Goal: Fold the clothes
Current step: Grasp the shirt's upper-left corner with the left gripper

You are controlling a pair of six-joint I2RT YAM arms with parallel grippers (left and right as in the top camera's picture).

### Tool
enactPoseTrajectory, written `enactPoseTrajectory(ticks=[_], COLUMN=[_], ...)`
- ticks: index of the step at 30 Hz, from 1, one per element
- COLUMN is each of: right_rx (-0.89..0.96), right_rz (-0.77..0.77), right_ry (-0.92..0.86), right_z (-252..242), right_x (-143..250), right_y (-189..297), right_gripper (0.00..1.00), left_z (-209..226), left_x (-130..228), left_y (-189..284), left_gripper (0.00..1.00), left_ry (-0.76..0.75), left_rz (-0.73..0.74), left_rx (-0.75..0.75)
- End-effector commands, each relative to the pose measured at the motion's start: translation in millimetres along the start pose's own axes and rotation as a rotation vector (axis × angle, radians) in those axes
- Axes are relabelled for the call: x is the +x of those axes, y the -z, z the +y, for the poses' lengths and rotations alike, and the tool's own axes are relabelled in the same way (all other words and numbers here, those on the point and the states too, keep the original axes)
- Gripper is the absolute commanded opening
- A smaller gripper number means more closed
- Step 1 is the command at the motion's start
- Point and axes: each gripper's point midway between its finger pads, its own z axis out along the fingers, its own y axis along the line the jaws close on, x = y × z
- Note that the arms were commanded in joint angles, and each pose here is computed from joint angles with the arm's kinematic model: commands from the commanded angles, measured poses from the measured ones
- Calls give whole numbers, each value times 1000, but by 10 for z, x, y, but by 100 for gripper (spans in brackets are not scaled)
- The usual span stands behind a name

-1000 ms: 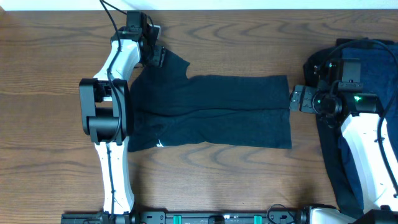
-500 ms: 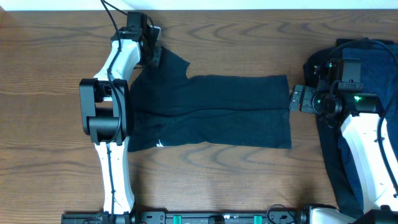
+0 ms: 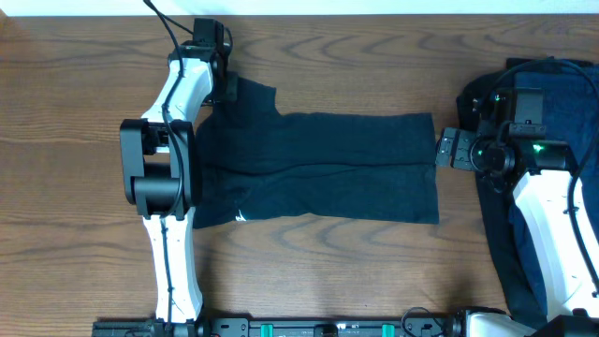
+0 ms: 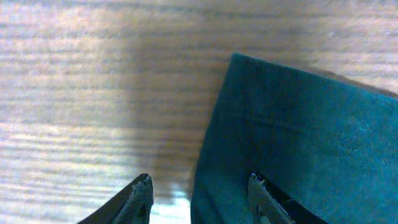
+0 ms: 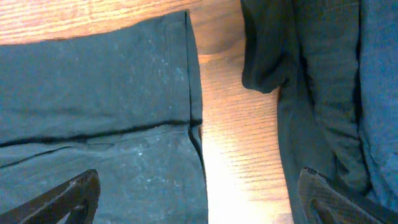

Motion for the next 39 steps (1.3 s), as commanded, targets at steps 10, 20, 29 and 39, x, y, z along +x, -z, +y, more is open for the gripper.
enactPoseTrajectory(ticks=[10, 20, 29, 39], right_rx=[-1, -1, -1, -1], right_rz=[-1, -1, -1, -1], right_ry=[-13, -13, -13, -13], right_z=[-13, -13, -13, -13], right_x=[-6, -6, -6, -6], right_y=[6, 6, 6, 6], right_gripper=[99, 99, 99, 99], left_z=[-78, -237, -213, -210], left_x=[-86, -105, 19, 57], left_y=[209, 210, 118, 92], left_gripper=[58, 59, 57, 19], left_ry=[27, 26, 27, 24], left_rz=[-40, -50, -19, -10], left_rx=[85, 178, 161, 158])
